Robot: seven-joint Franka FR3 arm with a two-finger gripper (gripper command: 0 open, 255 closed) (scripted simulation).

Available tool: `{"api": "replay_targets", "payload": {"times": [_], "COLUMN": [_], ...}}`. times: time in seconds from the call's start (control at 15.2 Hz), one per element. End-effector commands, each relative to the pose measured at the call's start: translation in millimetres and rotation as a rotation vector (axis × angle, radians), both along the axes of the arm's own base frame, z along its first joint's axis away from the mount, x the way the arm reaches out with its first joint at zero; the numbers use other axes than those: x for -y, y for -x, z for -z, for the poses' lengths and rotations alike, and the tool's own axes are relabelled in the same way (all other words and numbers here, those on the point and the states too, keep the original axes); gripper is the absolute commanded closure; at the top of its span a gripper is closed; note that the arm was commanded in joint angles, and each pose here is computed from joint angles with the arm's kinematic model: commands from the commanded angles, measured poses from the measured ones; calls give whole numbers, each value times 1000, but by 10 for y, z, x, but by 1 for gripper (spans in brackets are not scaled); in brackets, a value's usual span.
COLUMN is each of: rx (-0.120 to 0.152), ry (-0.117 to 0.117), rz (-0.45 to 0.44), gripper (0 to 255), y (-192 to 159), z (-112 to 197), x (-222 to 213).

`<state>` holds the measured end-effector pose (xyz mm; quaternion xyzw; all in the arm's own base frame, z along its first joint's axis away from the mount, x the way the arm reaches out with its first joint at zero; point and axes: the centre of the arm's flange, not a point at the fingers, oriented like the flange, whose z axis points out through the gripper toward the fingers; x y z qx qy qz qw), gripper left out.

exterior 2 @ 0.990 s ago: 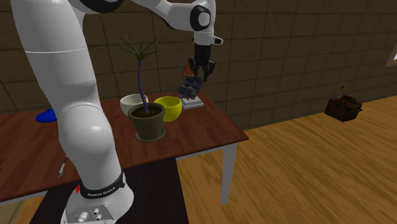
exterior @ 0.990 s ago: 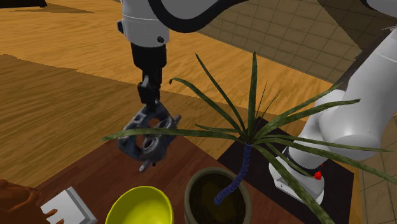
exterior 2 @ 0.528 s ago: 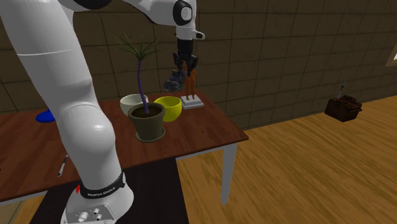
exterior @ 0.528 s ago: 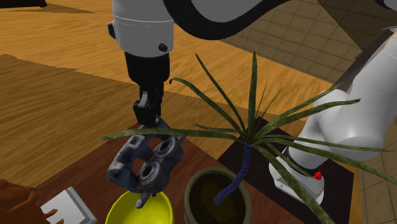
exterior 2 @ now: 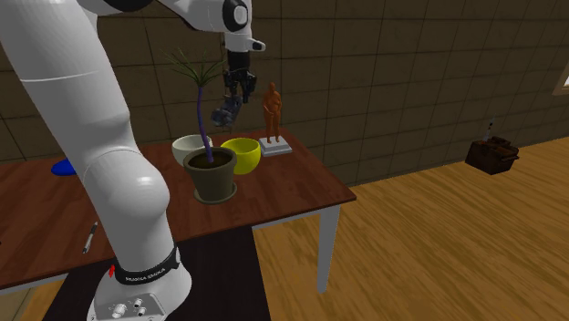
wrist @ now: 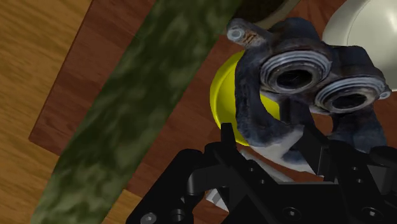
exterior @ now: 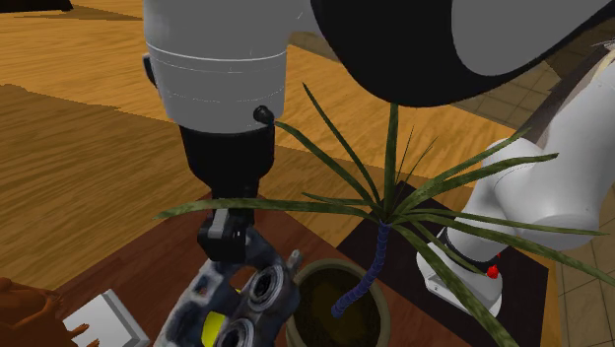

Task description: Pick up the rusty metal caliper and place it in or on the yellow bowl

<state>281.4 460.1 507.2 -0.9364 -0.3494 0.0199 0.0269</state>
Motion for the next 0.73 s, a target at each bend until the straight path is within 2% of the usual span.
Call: {"api": "replay_targets", "payload": {"times": [0.0,0.66], "rx": [0,0], "ry": [-1,-1], "rz": [1,1], "gripper": [255,255], "y": [26,26], "z": [72,600], "x": [-22,-22]}}
